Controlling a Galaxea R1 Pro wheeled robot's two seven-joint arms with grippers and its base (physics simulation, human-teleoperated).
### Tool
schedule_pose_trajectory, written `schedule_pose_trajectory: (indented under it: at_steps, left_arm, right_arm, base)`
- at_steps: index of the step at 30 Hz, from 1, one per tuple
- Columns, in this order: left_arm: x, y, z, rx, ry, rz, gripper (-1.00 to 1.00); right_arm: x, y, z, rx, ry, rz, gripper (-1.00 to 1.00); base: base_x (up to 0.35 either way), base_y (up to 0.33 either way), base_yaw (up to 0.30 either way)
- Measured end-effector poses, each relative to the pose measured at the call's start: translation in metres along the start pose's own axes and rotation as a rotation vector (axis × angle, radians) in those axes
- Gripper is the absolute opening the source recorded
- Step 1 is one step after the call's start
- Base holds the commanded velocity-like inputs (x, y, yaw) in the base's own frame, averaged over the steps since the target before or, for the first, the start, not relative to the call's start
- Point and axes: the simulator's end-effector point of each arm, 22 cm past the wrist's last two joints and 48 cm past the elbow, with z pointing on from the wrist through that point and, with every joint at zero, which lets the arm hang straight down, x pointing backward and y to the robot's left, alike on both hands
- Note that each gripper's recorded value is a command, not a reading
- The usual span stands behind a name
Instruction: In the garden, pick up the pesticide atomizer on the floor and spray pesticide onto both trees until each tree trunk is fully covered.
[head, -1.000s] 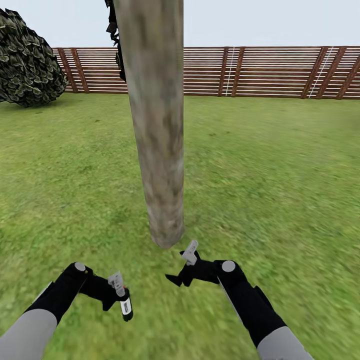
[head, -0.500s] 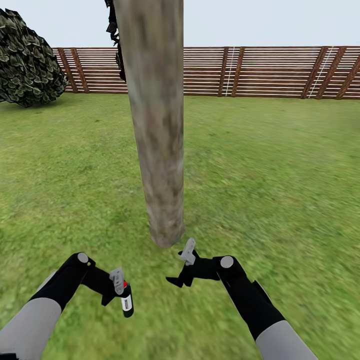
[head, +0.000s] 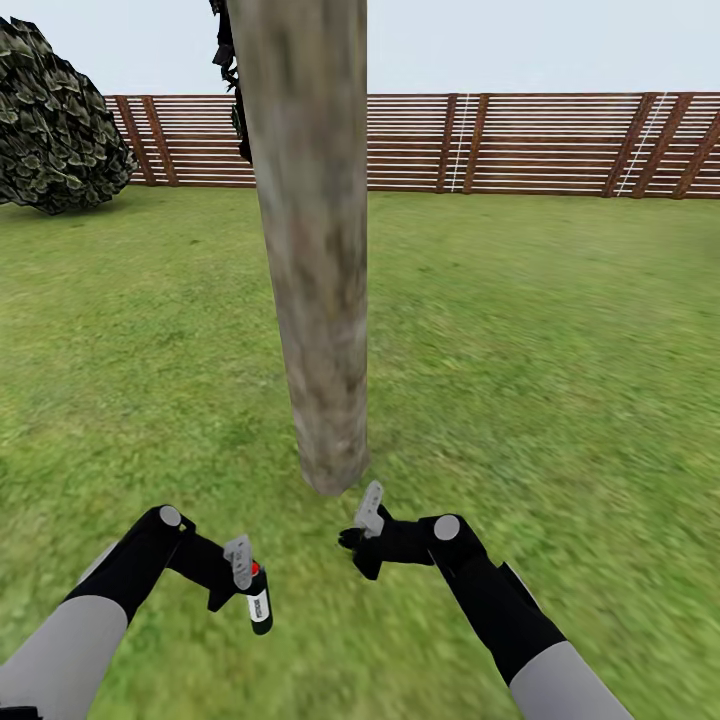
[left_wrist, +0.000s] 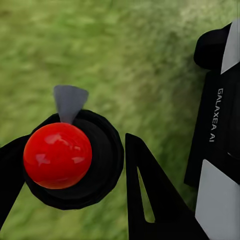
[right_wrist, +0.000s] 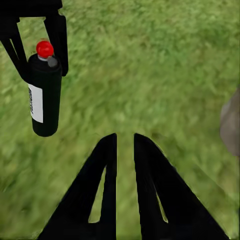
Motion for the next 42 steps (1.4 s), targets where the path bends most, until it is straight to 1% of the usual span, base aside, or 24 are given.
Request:
schedule_pose_trajectory:
  at_steps: [2,6,7,11,16,21,29,35,42]
  left_arm:
    - [-0.001,0.000,0.001,0.001,-0.002,0.003,-1.00]
    - [-0.009,-0.004,0.006,0.010,-0.015,0.041,-1.00]
    - [-0.014,-0.006,0.010,0.017,-0.023,0.057,-1.00]
    - [-0.028,-0.014,0.021,0.036,-0.039,0.078,-1.00]
    - [-0.036,-0.023,0.031,0.062,-0.025,0.106,-1.00]
    - [-0.045,-0.028,0.037,0.074,-0.032,0.120,-1.00]
    - [-0.078,-0.027,0.034,0.085,-0.060,0.163,-1.00]
    - [-0.092,-0.029,0.036,0.091,-0.074,0.181,-1.00]
    - [-0.099,-0.032,0.039,0.098,-0.084,0.188,-1.00]
  right_arm:
    - [0.000,0.000,0.000,0.000,0.000,0.000,-1.00]
    - [0.000,0.001,0.000,-0.002,0.000,0.000,-1.00]
    - [0.000,0.001,0.000,-0.002,0.000,0.000,-1.00]
    - [0.000,0.006,0.003,-0.014,0.005,-0.010,-1.00]
    - [-0.002,0.012,0.006,-0.028,0.008,-0.023,-1.00]
    - [-0.001,0.013,0.006,-0.031,0.009,-0.024,-1.00]
    - [0.000,0.015,0.007,-0.034,0.011,-0.024,-1.00]
    - [0.000,0.015,0.007,-0.034,0.012,-0.024,-1.00]
    - [0.000,0.015,0.007,-0.034,0.012,-0.024,-1.00]
  base:
    - [0.000,0.000,0.000]
    - [0.000,0.000,0.000]
    - [0.000,0.000,0.000]
    - [0.000,0.000,0.000]
    - [0.000,0.000,0.000]
    - [0.000,0.000,0.000]
    - [0.000,0.000,0.000]
    - [0.000,0.000,0.000]
    - [0.000,0.000,0.000]
